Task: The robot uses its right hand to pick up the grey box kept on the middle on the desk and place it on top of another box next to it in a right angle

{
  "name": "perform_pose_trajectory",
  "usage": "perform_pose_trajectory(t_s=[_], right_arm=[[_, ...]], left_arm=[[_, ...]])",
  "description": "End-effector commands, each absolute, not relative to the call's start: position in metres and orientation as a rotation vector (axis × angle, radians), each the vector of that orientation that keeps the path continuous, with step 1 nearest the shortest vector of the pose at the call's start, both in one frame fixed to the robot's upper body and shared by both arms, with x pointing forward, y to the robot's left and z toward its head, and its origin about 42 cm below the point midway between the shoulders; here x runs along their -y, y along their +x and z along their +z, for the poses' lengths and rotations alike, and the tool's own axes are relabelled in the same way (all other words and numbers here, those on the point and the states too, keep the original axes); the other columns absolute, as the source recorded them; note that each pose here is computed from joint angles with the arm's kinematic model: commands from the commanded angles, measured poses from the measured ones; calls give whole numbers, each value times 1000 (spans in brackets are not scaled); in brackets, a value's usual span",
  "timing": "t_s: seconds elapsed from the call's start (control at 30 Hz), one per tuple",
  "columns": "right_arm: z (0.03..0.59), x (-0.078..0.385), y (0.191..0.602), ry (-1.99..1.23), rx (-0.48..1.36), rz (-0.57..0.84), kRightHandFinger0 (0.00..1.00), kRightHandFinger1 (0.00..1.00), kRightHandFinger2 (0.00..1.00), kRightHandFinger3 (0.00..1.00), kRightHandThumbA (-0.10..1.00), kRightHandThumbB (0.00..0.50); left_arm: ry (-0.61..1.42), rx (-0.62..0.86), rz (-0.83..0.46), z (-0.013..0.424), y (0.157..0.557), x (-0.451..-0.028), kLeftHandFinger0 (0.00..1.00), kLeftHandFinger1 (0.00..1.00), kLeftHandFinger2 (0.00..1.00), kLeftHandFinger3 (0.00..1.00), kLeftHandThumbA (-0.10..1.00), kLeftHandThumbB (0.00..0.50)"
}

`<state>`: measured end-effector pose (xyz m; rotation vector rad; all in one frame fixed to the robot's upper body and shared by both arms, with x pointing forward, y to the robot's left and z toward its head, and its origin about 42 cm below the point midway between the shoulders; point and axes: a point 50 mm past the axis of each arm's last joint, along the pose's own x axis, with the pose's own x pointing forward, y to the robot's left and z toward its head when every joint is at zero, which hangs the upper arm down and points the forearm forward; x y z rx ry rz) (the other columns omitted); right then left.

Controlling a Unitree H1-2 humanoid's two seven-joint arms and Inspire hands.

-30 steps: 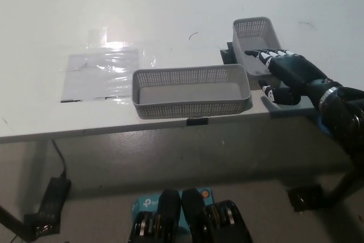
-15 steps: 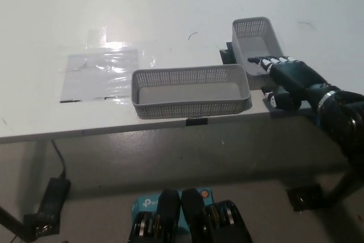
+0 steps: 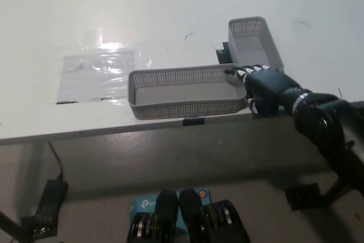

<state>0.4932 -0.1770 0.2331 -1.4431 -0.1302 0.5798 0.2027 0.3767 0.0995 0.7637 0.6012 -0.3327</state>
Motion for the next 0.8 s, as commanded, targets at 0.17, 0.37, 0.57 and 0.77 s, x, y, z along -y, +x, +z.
perform_pose_trajectory(t_s=[0.17, 0.37, 0.57, 0.77], right_arm=[[269, 215, 522, -1529, 129, 450, 1000, 1000, 1000, 1000, 285, 389], [276, 216, 510, -1508, 173, 480, 1000, 1000, 1000, 1000, 332, 376], [296, 201, 506, -1464, 239, 488, 1000, 1000, 1000, 1000, 298, 388], [317, 203, 496, -1418, 256, 519, 1000, 1000, 1000, 1000, 306, 389]], left_arm=[[797, -575, -343, 105, 193, -385, 0, 21, 10, 20, 1000, 282], [787, -605, -331, 103, 194, -384, 0, 34, 14, 31, 994, 286], [768, -606, -336, 101, 196, -384, 2, 34, 9, 0, 987, 301], [785, -600, -341, 99, 195, -384, 0, 19, 4, 0, 1000, 323]])
